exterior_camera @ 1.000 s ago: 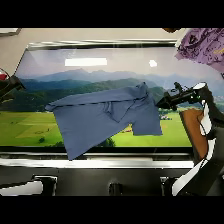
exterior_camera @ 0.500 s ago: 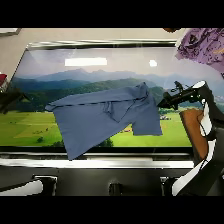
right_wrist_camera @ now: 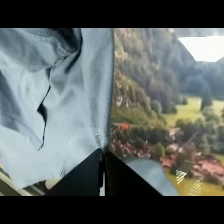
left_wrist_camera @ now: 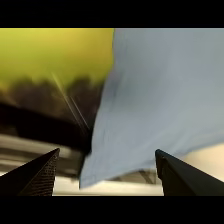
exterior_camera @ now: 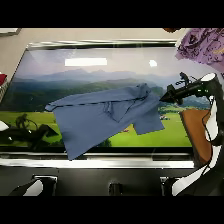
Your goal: Fold the clothes and pants, and hang the long-sleeved shirts on hangers.
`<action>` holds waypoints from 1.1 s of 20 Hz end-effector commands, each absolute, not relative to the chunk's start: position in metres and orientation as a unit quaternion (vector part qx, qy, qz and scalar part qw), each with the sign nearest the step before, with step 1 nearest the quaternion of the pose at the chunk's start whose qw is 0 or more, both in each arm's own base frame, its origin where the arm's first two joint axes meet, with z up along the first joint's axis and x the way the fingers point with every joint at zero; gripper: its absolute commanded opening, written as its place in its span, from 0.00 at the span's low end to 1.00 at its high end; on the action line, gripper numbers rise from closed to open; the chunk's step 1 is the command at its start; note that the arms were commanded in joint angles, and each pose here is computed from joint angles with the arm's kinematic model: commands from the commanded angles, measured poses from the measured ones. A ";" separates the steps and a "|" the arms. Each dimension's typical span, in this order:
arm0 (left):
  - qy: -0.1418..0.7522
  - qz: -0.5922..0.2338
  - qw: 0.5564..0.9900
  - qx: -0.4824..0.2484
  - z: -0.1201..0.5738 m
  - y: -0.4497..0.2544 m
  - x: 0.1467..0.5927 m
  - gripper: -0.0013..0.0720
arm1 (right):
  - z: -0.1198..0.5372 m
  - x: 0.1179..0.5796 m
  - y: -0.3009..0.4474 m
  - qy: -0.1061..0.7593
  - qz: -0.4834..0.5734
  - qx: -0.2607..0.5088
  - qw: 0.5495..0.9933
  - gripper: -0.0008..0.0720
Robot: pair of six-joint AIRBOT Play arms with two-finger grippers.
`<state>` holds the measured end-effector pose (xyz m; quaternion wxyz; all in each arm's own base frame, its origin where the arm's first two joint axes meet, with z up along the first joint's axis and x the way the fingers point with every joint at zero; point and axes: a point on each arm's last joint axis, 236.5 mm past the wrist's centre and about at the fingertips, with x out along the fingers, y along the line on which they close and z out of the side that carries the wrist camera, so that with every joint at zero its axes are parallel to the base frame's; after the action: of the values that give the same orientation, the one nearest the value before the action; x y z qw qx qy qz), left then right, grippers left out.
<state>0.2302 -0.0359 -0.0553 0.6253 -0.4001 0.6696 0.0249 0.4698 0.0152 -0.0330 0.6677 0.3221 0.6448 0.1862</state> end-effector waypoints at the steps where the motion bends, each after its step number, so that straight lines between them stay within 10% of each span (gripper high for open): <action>1: 0.685 -0.004 0.595 -0.420 -0.076 -0.065 0.191 0.90 | -0.025 0.461 0.018 0.655 0.188 0.322 0.657 0.04; 22: 0.703 -0.061 0.580 -0.407 -0.097 -0.105 0.165 0.90 | -0.025 0.457 0.018 0.660 0.191 0.321 0.652 0.04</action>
<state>0.1627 -0.1024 -0.0939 0.5744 -0.4113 0.7051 -0.0621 0.4568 0.0181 -0.0253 0.6504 0.3213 0.6616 0.1899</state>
